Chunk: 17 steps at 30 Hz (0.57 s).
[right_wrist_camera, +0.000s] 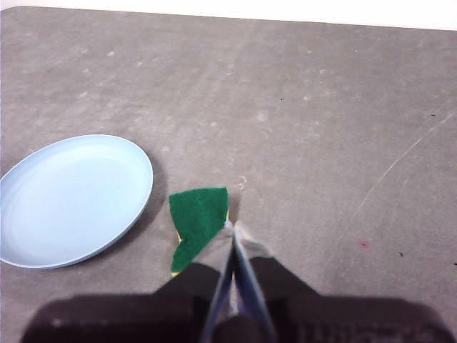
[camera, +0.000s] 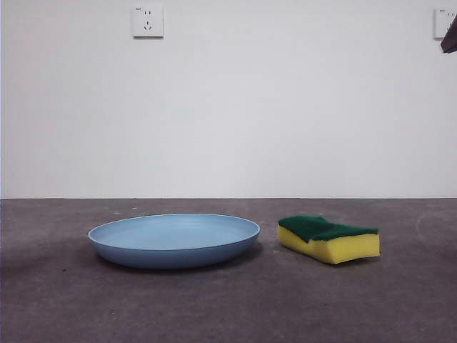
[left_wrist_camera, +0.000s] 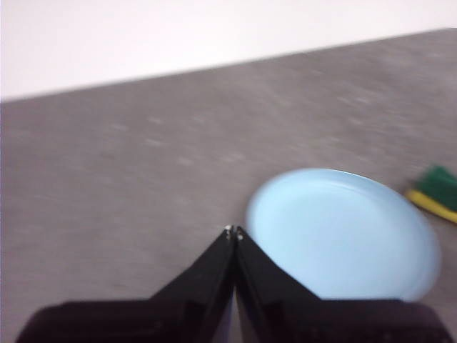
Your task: Pick up the plate,pick up the cloth,clean the plate with the cloth
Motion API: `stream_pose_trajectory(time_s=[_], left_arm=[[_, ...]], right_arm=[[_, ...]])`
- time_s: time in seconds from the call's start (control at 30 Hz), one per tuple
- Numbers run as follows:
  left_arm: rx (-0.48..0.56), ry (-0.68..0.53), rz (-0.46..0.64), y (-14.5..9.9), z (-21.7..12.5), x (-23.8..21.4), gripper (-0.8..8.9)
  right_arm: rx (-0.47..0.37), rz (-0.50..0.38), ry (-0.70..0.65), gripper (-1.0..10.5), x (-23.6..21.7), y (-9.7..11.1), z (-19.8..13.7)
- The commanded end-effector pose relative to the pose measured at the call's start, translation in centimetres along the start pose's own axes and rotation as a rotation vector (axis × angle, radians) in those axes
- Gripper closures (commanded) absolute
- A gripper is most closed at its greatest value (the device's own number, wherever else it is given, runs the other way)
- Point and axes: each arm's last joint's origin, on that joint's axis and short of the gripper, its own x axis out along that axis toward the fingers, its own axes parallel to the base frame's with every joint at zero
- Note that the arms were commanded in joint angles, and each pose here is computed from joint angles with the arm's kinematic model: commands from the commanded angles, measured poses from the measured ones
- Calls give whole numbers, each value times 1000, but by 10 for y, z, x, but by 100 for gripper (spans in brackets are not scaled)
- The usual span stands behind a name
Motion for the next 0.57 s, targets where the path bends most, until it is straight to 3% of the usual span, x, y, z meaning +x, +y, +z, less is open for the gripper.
stream_pose_trajectory(time_s=[0.03,0.2,0.57], left_arm=[[27,-25,81,8,-11,0,816],[-12,-91,162,17,-39,7,816],[-39,-139,102,21,-104,28,816]], right_arm=[[12,-2,-7,945,0,0,0],[12,-2,-7,945,0,0,0],[12,-2,-7,945,0,0,0]])
